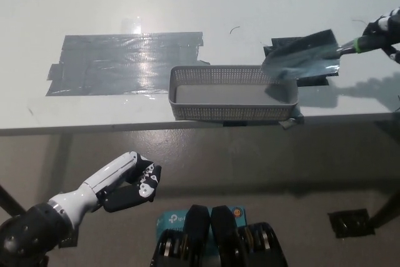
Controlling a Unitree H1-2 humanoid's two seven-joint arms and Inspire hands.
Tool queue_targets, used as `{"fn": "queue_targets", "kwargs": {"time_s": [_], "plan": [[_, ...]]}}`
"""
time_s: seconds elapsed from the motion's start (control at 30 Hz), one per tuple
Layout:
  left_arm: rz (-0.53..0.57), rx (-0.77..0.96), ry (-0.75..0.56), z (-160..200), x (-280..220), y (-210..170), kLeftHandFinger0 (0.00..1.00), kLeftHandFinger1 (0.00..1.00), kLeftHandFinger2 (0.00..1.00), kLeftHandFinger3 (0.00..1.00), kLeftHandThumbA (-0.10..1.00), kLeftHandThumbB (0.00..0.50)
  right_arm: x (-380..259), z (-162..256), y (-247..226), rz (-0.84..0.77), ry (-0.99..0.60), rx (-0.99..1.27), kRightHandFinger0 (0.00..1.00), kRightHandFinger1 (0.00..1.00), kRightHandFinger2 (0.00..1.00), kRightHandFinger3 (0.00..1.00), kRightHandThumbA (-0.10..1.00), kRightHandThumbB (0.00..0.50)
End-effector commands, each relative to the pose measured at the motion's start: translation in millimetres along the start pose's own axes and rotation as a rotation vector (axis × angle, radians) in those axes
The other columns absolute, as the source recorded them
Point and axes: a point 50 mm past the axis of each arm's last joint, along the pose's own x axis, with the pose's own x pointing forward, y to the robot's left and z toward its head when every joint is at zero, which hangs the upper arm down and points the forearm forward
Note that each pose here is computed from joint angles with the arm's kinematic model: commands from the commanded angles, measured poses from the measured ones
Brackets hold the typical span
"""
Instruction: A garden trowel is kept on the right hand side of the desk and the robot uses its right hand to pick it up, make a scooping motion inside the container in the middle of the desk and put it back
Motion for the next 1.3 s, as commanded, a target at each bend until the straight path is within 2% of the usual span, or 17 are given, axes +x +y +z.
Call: {"fn": "queue_targets", "kwargs": {"time_s": [0.0,0.07,0.17,0.23,0.3,0.33,0.37,0.43,0.57,0.73,0.8,0.93,1.0,1.1,1.17,1.2,1.27], "plan": [[-0.012,0.048,-0.032,10,1,13,0.14,0.18,0.27,0.32,0.08,0.500,-5,-3,-49,-0.075,0.013,-0.105,0.00,0.22,0.60,0.49,-0.10,0.159],[-0.011,0.050,-0.037,12,2,13,0.14,0.17,0.27,0.32,0.05,0.500,-2,-2,-52,-0.097,-0.011,-0.137,0.00,0.20,0.58,0.49,-0.10,0.192],[-0.005,0.048,-0.039,14,2,15,0.14,0.18,0.28,0.33,0.05,0.500,1,2,-55,-0.075,-0.025,-0.198,0.00,0.17,0.57,0.51,-0.10,0.162],[-0.007,0.047,-0.039,15,1,15,0.14,0.18,0.28,0.33,0.05,0.500,2,6,-55,-0.049,-0.018,-0.247,0.00,0.19,0.59,0.51,-0.10,0.116],[-0.009,0.047,-0.033,17,1,16,0.15,0.19,0.29,0.35,0.05,0.500,3,7,-54,-0.023,-0.006,-0.270,0.00,0.19,0.55,0.46,-0.10,0.004],[-0.010,0.047,-0.032,16,1,16,0.16,0.19,0.29,0.35,0.06,0.500,3,8,-54,-0.004,0.005,-0.287,0.00,0.16,0.52,0.41,-0.10,0.000],[-0.009,0.044,-0.035,17,1,16,0.16,0.19,0.30,0.35,0.06,0.500,4,9,-55,0.025,0.030,-0.315,0.00,0.17,0.50,0.43,-0.10,0.000],[-0.009,0.051,-0.041,18,1,16,0.16,0.20,0.30,0.35,0.06,0.500,6,10,-57,0.064,0.066,-0.361,0.00,0.08,0.39,0.29,-0.10,0.000],[-0.006,0.057,-0.053,22,2,16,0.13,0.18,0.28,0.34,0.07,0.500,9,11,-60,0.110,0.100,-0.430,0.00,0.00,0.33,0.21,-0.10,0.000],[-0.003,0.061,-0.057,24,1,17,0.12,0.17,0.27,0.35,0.07,0.500,15,16,-67,0.158,0.173,-0.473,0.00,0.04,0.38,0.29,-0.08,0.000],[-0.003,0.065,-0.065,25,2,18,0.12,0.17,0.26,0.33,0.07,0.500,22,24,-68,0.199,0.252,-0.514,0.00,0.06,0.43,0.37,0.16,0.000],[-0.017,0.049,-0.069,24,5,16,0.14,0.18,0.28,0.34,0.08,0.500,34,41,-71,0.220,0.288,-0.478,0.00,0.05,0.43,0.46,0.18,0.000],[-0.019,0.072,-0.073,25,5,15,0.13,0.18,0.28,0.34,0.13,0.500,40,53,-75,0.214,0.266,-0.479,0.00,0.02,0.41,0.44,0.23,0.000],[-0.024,0.061,-0.068,23,7,14,0.13,0.18,0.28,0.34,0.15,0.500,48,67,-82,0.149,0.199,-0.499,0.00,0.00,0.39,0.30,0.27,0.000],[-0.022,0.066,-0.060,24,6,14,0.14,0.19,0.29,0.35,0.14,0.500,50,71,-85,0.133,0.186,-0.483,0.00,0.00,0.39,0.33,0.19,0.000],[-0.020,0.076,-0.065,25,7,13,0.14,0.19,0.29,0.35,0.13,0.500,53,79,-89,0.117,0.163,-0.483,0.00,0.00,0.41,0.43,0.11,0.000],[-0.028,0.073,-0.072,24,8,13,0.13,0.18,0.28,0.35,0.11,0.500,57,87,-92,0.101,0.136,-0.494,0.00,0.00,0.40,0.34,-0.01,0.000]]}}
